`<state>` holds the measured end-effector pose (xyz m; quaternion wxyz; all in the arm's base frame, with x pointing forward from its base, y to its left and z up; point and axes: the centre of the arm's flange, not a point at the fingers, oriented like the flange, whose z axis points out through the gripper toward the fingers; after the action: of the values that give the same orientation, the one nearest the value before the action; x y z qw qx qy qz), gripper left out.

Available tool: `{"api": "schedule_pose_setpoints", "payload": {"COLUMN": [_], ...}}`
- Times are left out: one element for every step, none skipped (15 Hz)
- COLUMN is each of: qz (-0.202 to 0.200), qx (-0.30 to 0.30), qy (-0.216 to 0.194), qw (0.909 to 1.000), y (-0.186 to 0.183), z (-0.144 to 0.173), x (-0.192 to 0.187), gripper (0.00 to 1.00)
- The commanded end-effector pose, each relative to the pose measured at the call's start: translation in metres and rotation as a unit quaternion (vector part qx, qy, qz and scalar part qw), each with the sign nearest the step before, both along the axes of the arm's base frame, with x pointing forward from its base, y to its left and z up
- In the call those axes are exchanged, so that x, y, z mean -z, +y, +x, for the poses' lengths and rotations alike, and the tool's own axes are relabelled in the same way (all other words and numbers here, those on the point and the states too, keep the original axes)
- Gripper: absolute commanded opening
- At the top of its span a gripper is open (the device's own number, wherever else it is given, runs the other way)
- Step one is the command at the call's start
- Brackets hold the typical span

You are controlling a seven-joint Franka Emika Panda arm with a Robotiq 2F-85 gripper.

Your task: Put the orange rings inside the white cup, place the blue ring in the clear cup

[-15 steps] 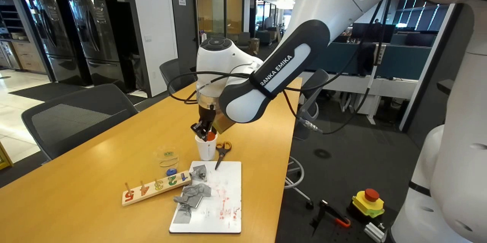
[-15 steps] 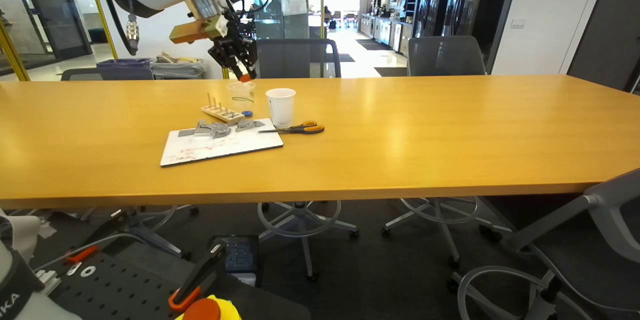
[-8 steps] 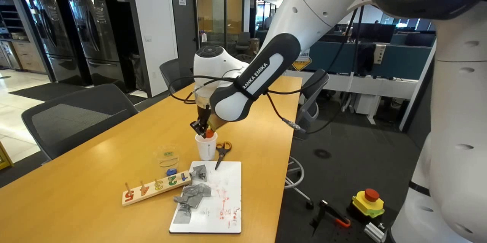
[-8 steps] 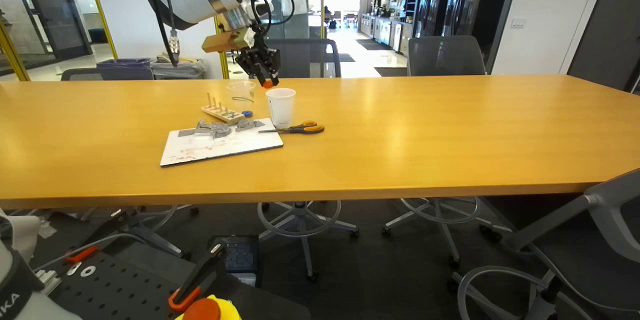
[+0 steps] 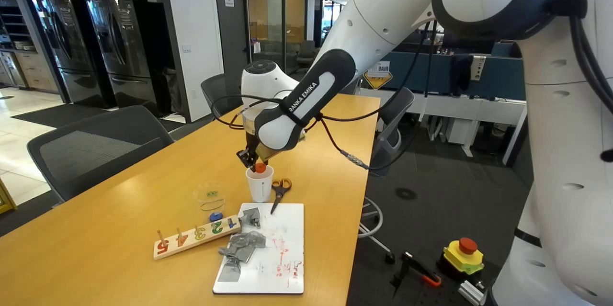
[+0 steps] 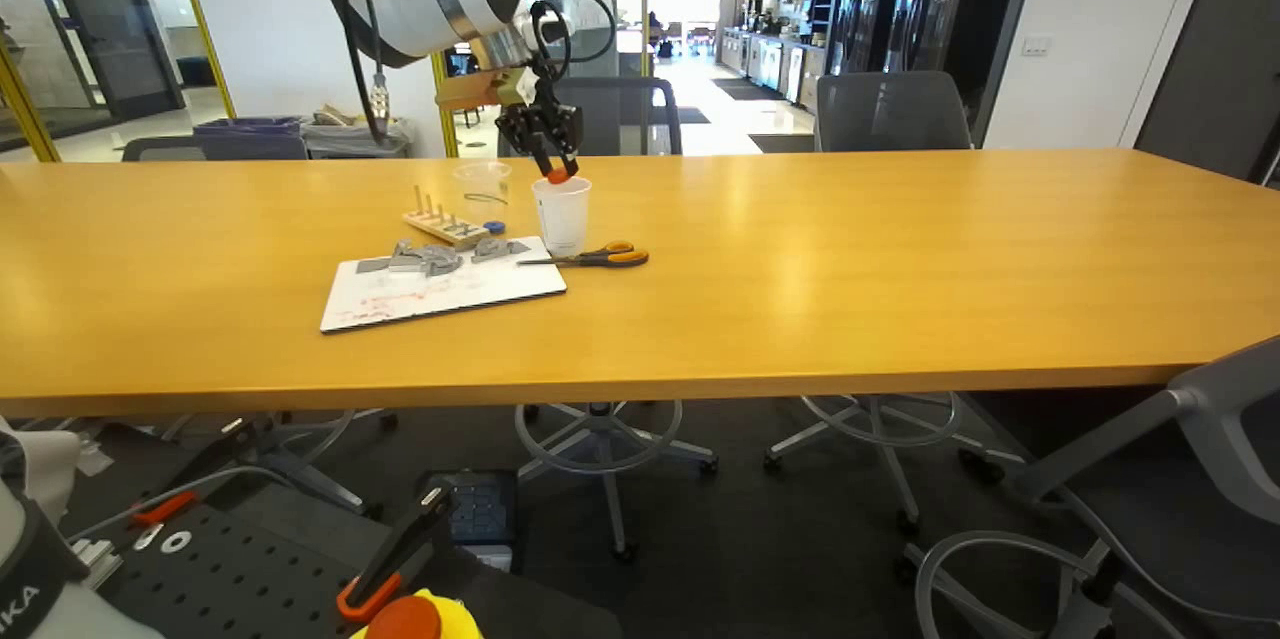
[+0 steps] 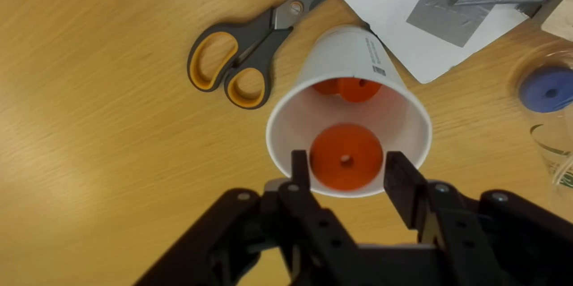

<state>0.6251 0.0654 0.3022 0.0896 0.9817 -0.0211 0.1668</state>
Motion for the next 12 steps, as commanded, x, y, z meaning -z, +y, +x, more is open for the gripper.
{"api": "schedule_pose_setpoints", "payload": {"qz": [0.014, 0.016, 0.018, 0.019, 0.018, 0.015, 0.009, 0.003, -0.001, -0.008, -0.011, -0.017], "qx": [-0.005, -0.006, -0.008, -0.010, -0.013, -0.017, -0.019, -0.022, -0.031, -0.033, -0.034, -0.031], "qy": [0.013, 0.019, 0.022, 0.028, 0.038, 0.053, 0.070, 0.085, 0.104, 0.118, 0.129, 0.133], "qw": [0.9998, 0.9997, 0.9996, 0.9994, 0.9990, 0.9984, 0.9973, 0.9961, 0.9941, 0.9924, 0.9911, 0.9904], "y": [-0.001, -0.001, -0.001, -0.001, -0.001, 0.000, 0.000, 0.000, -0.002, -0.004, -0.007, -0.008], "z": [0.016, 0.015, 0.013, 0.011, 0.009, -0.001, -0.009, -0.018, -0.033, -0.046, -0.062, -0.077], "x": [-0.005, -0.006, -0.007, -0.010, -0.014, -0.027, -0.041, -0.054, -0.074, -0.092, -0.104, -0.119], "gripper": [0.81, 0.88, 0.97, 1.00, 1.00, 1.00, 1.00, 1.00, 1.00, 1.00, 1.00, 1.00]}}
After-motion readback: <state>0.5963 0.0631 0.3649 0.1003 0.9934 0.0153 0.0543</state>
